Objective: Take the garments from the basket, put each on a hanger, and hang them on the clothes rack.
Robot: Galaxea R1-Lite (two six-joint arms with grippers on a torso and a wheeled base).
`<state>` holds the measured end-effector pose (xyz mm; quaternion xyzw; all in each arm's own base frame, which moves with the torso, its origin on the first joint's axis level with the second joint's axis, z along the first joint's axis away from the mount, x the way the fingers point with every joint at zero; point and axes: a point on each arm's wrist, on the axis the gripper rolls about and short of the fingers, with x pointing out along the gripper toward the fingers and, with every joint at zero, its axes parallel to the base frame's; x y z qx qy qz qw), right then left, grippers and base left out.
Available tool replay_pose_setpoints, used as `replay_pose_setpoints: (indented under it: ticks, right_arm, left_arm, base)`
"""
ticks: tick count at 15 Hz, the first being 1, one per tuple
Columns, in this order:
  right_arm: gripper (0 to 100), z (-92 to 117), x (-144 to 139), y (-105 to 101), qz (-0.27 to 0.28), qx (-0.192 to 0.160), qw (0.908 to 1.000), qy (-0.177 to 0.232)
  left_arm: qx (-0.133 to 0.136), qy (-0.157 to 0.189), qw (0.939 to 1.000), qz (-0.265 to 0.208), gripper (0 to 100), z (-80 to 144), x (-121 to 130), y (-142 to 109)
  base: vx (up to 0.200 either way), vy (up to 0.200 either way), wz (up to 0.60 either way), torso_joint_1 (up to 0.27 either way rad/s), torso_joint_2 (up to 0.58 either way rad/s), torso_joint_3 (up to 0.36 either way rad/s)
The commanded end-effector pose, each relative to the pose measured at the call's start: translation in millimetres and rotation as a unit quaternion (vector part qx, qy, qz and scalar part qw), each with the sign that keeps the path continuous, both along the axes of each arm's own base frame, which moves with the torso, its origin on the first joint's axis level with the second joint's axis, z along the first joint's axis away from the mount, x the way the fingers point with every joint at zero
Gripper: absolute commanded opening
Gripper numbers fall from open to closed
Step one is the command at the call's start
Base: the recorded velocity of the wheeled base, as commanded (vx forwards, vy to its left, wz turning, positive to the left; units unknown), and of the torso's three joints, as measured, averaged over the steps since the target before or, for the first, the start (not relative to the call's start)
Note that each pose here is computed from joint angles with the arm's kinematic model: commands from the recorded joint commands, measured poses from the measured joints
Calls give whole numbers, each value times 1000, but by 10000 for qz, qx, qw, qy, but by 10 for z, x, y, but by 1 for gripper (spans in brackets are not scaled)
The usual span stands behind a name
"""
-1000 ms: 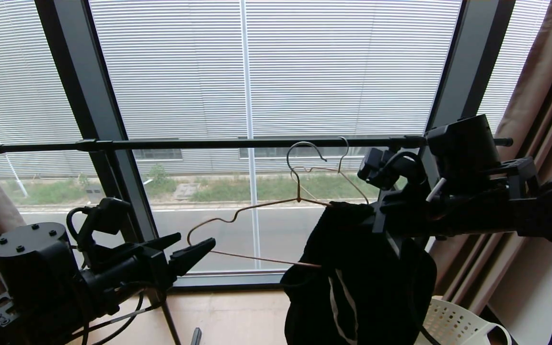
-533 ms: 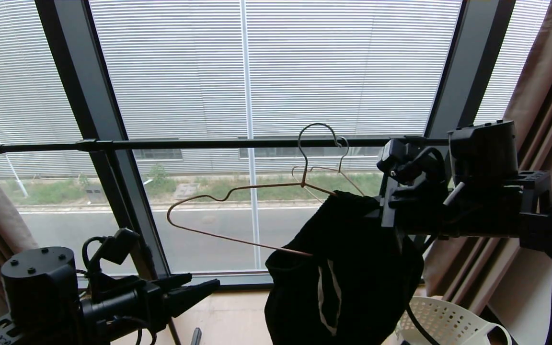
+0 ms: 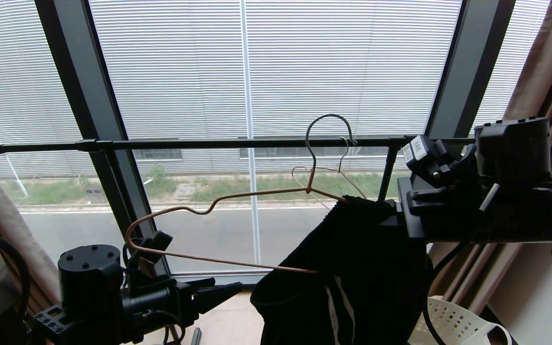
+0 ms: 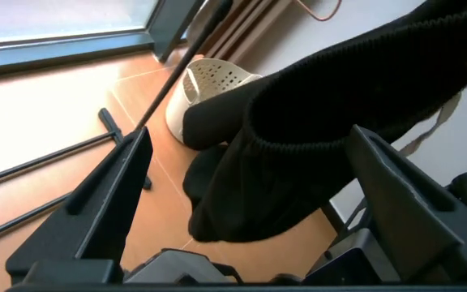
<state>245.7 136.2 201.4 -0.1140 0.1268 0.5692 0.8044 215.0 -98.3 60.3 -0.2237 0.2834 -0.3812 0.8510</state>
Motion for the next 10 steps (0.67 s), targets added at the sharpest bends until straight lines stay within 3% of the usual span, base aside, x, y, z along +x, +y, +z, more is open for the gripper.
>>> replay_pose_setpoints:
  ticks: [1,5,10]
  right_arm:
    - [0,37,-75,-33,65,52,10000,-46]
    - [0,120,-160,-33,148,125,9996,-180]
    - [0,103,-206,-2,261,112,9995,-170]
  left_arm:
    - [25,115,9997,-214,100,-102,18,-129]
    - [67,155,9984,-534,100,-163,-26,-288]
    - [35,99,9982,-585,100,-160,14,-340]
  base:
    - [0,0,0,0,0,0]
    - [0,0,0,0,0,0]
    - [0,0,0,0,0,0]
